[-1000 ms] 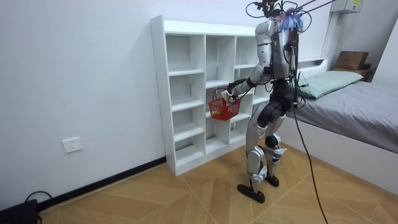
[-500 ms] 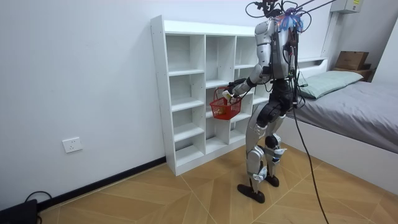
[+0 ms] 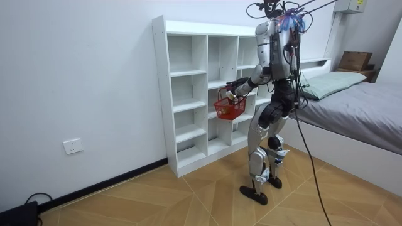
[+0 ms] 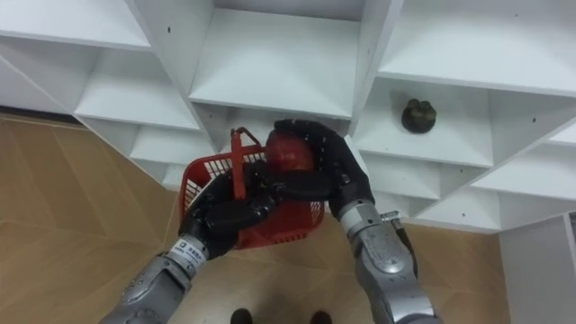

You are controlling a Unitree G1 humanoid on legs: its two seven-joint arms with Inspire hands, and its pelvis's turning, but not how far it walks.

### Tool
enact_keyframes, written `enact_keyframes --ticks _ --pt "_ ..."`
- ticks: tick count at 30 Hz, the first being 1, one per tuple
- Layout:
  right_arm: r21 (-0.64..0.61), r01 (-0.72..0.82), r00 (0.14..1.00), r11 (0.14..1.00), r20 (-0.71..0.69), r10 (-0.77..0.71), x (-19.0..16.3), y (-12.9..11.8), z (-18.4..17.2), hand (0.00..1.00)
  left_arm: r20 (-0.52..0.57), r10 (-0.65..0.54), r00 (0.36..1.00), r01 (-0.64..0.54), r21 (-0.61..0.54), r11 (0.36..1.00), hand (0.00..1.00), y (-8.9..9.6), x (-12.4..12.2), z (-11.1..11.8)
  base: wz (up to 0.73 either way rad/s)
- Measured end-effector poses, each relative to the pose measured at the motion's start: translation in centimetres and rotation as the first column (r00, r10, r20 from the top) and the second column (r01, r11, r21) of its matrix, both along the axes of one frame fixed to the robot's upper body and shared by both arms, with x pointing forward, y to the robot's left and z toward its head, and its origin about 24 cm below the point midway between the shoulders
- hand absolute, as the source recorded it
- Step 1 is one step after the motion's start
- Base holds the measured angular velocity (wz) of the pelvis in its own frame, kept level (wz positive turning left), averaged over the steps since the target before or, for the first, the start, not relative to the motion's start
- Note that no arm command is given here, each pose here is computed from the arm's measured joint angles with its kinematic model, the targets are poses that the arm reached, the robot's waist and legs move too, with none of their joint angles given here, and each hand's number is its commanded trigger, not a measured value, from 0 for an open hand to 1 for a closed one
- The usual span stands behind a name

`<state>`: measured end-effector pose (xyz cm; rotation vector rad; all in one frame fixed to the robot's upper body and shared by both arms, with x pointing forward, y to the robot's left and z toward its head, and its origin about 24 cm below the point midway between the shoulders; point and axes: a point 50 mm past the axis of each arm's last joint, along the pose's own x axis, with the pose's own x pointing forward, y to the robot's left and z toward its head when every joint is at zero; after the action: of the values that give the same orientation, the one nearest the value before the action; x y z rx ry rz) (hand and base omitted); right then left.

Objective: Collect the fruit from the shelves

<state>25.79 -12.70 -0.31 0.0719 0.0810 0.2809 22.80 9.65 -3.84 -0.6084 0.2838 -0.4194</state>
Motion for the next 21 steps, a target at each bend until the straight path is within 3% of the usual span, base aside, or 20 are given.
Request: enact_keyframes --ticks 21 --pt "0.030 -0.025 1.000 0.999 -0.007 0.025 -0.12 0.05 -0.06 0.00 -0.014 -0.016 1.000 0.015 -0.037 0.999 1.00 -0.04 -0.12 -0.04 0.00"
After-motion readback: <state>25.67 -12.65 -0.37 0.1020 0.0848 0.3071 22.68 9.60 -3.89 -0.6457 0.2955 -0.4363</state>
